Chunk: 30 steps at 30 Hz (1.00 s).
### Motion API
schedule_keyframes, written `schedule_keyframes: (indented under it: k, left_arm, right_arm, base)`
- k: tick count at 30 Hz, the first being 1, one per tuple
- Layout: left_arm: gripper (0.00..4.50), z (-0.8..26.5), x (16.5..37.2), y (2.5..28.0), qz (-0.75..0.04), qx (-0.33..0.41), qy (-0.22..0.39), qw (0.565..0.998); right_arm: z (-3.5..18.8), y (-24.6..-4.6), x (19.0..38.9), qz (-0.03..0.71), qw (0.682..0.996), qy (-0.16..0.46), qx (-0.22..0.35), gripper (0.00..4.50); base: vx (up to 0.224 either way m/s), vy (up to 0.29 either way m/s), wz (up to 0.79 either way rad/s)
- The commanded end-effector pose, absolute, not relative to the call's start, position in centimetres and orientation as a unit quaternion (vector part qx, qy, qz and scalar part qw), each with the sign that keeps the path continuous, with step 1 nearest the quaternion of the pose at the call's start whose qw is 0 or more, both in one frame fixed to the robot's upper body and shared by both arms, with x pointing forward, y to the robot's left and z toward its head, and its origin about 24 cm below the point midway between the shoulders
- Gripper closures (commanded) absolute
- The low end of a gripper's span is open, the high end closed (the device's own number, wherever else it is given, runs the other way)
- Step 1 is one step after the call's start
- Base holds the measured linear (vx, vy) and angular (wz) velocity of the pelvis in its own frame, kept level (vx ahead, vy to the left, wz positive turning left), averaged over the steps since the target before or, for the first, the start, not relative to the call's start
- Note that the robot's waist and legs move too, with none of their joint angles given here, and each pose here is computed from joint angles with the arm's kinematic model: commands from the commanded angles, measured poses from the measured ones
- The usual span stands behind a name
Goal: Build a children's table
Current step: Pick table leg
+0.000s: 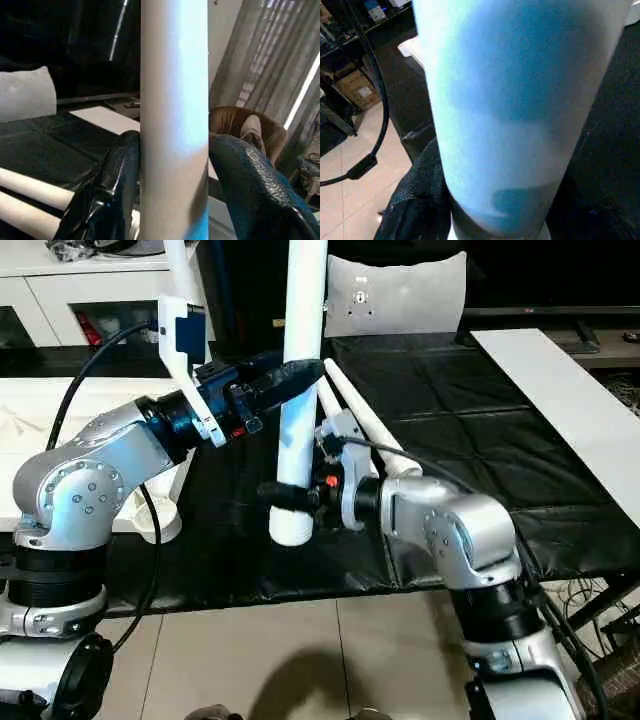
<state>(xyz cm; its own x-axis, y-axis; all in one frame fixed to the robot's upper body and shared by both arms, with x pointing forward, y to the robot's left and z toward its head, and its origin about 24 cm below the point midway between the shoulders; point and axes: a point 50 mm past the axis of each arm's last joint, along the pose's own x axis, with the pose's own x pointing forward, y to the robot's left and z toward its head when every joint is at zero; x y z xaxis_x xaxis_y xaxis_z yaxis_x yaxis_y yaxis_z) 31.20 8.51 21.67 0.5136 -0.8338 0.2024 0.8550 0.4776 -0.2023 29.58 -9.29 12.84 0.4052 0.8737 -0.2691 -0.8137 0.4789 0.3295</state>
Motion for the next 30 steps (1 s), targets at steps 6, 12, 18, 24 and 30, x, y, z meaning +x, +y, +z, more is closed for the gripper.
schedule_keyframes:
  k: [6, 12, 18, 24, 30]
  left_arm:
    - [1.95, 24.0, 28.5, 7.0, -0.586, -0.163, -0.093, 0.788]
    - [1.95, 24.0, 28.8, 7.4, -0.574, -0.177, -0.108, 0.793]
    - [1.95, 25.5, 29.0, 9.8, -0.524, -0.238, -0.162, 0.802]
    - [1.95, 23.5, 29.5, 11.2, -0.466, -0.212, -0.124, 0.850]
    - [1.95, 17.7, 29.8, 14.5, -0.302, -0.121, -0.024, 0.945]
  right_arm:
    - [12.5, -8.9, 29.6, 0.495, 0.845, 0.194, 0.058, 2.57]
    - [12.8, -8.4, 29.8, 0.486, 0.857, 0.162, 0.059, 2.57]
    - [13.3, -9.1, 29.6, 0.446, 0.886, 0.093, 0.088, 2.57]
    - [13.5, -10.1, 28.4, 0.411, 0.904, 0.047, 0.108, 2.58]
    - [12.3, -12.2, 26.8, 0.308, 0.944, 0.058, 0.105, 2.58]
  base:
    - [0.000, 0.000, 0.00]
    - [0.000, 0.000, 0.00]
    - [0.000, 0.000, 0.00]
    - [0.000, 0.000, 0.00]
    - [0.000, 0.000, 0.00]
